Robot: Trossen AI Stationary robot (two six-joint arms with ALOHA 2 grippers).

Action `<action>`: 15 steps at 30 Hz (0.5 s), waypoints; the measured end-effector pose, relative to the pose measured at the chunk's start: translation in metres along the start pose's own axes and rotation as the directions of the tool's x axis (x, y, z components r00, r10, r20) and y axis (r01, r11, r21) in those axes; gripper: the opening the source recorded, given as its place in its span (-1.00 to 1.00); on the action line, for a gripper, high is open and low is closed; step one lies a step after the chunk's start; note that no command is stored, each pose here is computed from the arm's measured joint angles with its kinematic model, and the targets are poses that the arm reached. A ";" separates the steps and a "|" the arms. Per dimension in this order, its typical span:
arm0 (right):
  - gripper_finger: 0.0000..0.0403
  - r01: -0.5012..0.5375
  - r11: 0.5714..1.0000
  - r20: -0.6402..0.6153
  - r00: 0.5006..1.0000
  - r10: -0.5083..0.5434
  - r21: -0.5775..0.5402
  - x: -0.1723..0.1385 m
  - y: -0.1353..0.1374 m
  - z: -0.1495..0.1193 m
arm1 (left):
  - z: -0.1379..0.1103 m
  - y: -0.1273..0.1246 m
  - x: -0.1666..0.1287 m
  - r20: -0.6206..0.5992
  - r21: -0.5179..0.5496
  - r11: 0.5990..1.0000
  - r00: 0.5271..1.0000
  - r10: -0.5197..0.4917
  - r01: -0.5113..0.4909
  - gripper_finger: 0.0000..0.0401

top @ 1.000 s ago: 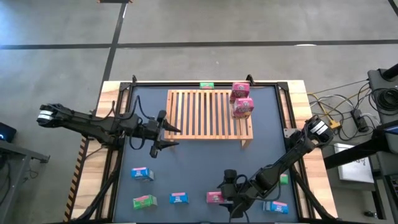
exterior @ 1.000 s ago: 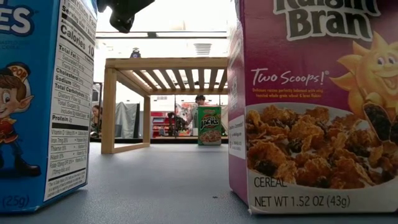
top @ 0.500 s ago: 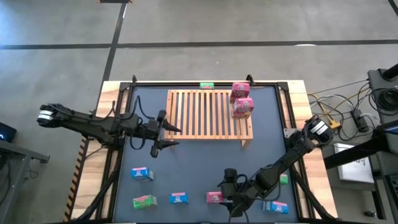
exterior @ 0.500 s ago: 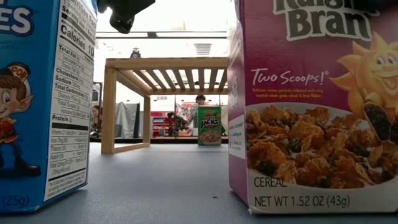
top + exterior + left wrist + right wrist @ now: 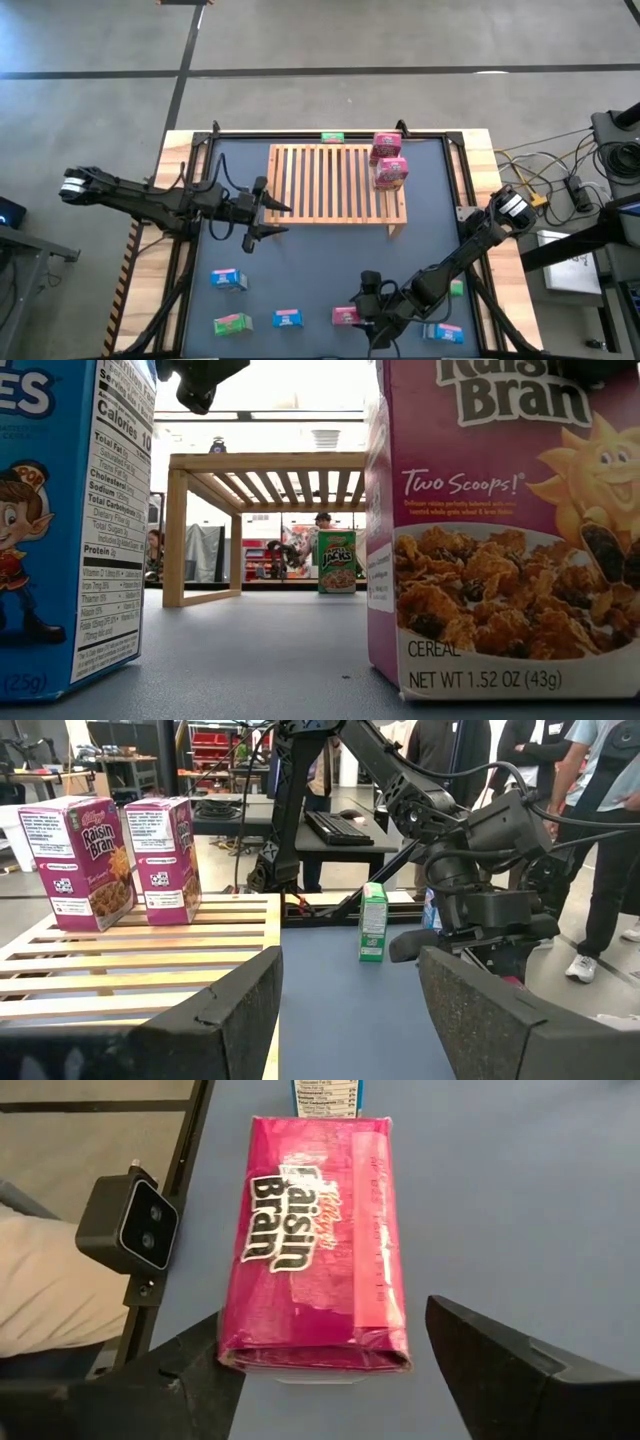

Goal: Stack cereal on shelf
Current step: Put the pink cereal box on the shelf

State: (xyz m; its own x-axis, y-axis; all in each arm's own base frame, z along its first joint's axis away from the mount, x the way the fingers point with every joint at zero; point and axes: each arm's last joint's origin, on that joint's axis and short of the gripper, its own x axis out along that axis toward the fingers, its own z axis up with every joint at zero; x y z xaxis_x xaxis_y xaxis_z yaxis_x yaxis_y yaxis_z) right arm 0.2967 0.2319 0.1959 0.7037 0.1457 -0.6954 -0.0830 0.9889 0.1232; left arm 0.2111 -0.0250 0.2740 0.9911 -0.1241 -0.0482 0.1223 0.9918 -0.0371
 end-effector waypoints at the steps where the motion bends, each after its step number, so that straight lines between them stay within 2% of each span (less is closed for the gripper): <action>1: 0.35 0.000 1.000 0.000 1.000 0.000 0.000 0.000 0.000 0.000 | 0.000 0.000 0.000 0.000 0.000 1.000 1.000 0.001 -0.001 0.09; 8: 0.10 -0.007 1.000 0.008 1.000 0.007 0.002 -0.004 0.000 0.002 | 0.000 0.000 0.000 0.000 0.000 1.000 1.000 0.000 0.000 0.09; 15: -0.03 -0.034 0.999 0.040 0.999 0.034 0.004 -0.021 -0.002 0.012 | 0.000 0.000 0.000 0.000 0.000 1.000 1.000 0.001 -0.001 0.09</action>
State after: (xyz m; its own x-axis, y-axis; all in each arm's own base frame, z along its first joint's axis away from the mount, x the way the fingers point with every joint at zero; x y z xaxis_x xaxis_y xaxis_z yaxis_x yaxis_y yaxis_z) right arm 0.2903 0.2269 0.2190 0.7282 0.1781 -0.6619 -0.1040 0.9832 0.1501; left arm 0.2111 -0.0249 0.2740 0.9912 -0.1231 -0.0485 0.1214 0.9919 -0.0368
